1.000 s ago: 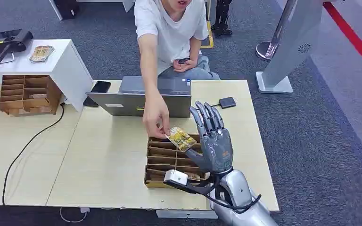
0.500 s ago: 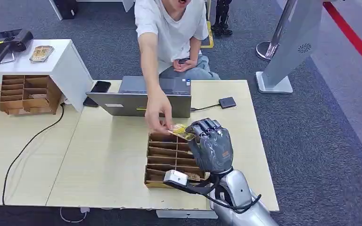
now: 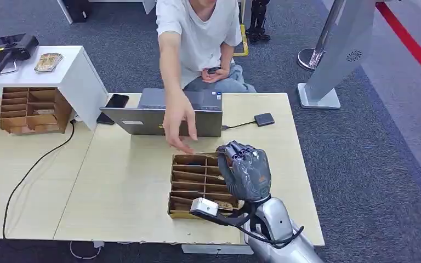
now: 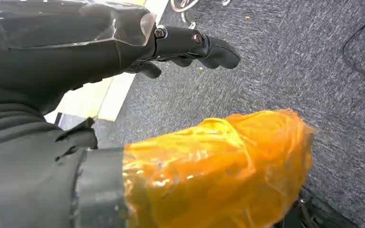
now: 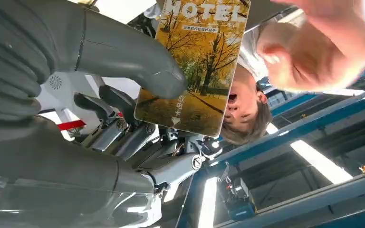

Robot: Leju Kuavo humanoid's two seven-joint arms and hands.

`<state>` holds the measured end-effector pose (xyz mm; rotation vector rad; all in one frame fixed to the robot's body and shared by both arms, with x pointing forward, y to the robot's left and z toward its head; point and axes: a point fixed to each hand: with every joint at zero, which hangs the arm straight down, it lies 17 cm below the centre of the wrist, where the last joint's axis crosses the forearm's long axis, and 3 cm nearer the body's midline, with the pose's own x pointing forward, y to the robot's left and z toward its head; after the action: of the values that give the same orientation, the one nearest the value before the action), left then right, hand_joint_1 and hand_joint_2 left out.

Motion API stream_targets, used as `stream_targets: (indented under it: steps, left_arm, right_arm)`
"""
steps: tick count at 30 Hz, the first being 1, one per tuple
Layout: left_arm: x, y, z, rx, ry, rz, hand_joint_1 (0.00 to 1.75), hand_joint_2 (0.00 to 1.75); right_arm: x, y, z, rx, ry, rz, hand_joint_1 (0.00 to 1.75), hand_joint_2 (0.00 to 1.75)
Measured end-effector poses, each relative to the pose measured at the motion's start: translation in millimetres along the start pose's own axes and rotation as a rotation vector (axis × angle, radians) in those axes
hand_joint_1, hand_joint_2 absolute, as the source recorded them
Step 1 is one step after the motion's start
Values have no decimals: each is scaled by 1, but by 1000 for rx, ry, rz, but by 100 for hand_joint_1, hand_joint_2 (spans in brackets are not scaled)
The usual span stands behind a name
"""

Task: Pass the card to the sensor for recognition and then transmit it.

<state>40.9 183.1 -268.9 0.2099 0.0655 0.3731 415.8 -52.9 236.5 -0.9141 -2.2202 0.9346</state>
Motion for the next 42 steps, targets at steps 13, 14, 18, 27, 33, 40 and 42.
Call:
stream_targets:
  steps: [13, 14, 18, 27, 33, 40, 42]
  left_arm:
    - [-2, 0, 1, 6, 9, 29, 0, 0]
    - [-2, -1, 1, 6, 9, 30, 0, 0]
    - [-2, -1, 1, 8, 9, 40, 0, 0]
    - [-4, -1, 1, 11, 20, 62, 0, 0]
    - [-6, 0, 1, 15, 29, 83, 0, 0]
    - [-6, 0, 1, 15, 28, 93, 0, 0]
    - [-6, 0, 1, 15, 30, 97, 0, 0]
  right_arm:
    - [7, -6, 13, -20, 39, -160, 175, 175]
    - [7, -6, 15, -20, 43, -172, 175, 175]
    - [8, -7, 24, -23, 65, -224, 175, 175]
    - [-3, -8, 44, -27, 132, -317, 175, 175]
    - [-14, -8, 65, -37, 205, -452, 175, 175]
    - [-24, -10, 81, -45, 262, -527, 175, 175]
    - [-25, -10, 84, -42, 275, -552, 175, 175]
